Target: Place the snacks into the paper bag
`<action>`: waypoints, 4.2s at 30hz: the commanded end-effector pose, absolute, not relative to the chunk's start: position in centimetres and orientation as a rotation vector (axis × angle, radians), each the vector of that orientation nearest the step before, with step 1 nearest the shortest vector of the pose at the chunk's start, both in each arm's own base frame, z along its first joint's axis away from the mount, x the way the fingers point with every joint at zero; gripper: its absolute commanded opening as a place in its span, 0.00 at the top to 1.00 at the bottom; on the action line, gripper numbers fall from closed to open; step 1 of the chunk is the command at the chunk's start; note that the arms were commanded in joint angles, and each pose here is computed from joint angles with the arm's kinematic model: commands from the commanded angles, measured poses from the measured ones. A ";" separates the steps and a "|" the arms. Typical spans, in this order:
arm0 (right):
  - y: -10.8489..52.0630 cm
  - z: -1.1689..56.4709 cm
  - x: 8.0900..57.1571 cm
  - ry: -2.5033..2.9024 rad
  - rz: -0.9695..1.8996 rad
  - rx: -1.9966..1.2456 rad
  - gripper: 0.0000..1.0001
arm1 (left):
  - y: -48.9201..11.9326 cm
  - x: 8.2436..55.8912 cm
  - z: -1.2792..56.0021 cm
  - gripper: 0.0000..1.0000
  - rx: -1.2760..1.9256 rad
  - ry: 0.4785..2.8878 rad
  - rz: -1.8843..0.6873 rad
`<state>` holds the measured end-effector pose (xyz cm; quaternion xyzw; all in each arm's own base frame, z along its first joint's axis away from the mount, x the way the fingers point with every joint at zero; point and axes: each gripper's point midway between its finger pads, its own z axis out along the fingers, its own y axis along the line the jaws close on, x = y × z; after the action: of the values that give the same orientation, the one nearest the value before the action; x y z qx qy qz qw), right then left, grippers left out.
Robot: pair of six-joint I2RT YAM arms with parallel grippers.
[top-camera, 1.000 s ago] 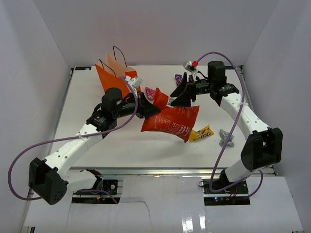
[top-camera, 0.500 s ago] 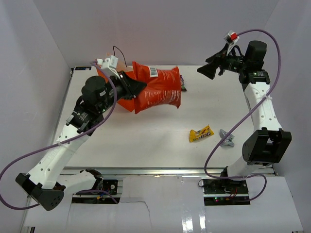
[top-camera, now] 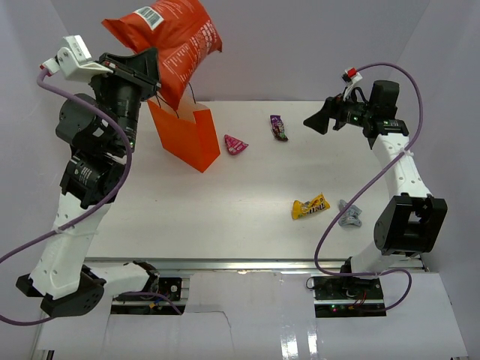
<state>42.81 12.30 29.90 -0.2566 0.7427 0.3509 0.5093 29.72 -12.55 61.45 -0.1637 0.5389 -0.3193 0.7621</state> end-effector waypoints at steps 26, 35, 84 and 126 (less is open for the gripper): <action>11.5 29.3 42.5 1.804 0.773 -0.586 0.02 | -6.3 34.7 57.7 1.00 -0.684 1.207 -0.170; 10.8 28.5 42.3 1.820 0.769 -0.565 0.02 | -7.6 35.8 54.0 1.00 -0.721 1.323 -0.183; 10.9 26.0 41.9 1.867 0.838 -0.527 0.02 | -7.7 41.3 38.9 0.47 -0.827 1.703 -0.227; 8.6 1.2 28.2 2.003 0.294 -2.096 0.23 | -12.5 22.9 39.2 0.02 -0.062 1.571 -0.814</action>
<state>26.66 9.56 1.86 -0.7226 0.6667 0.1479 0.1067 24.14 -13.42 39.31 0.0021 0.6948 -0.3486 0.6291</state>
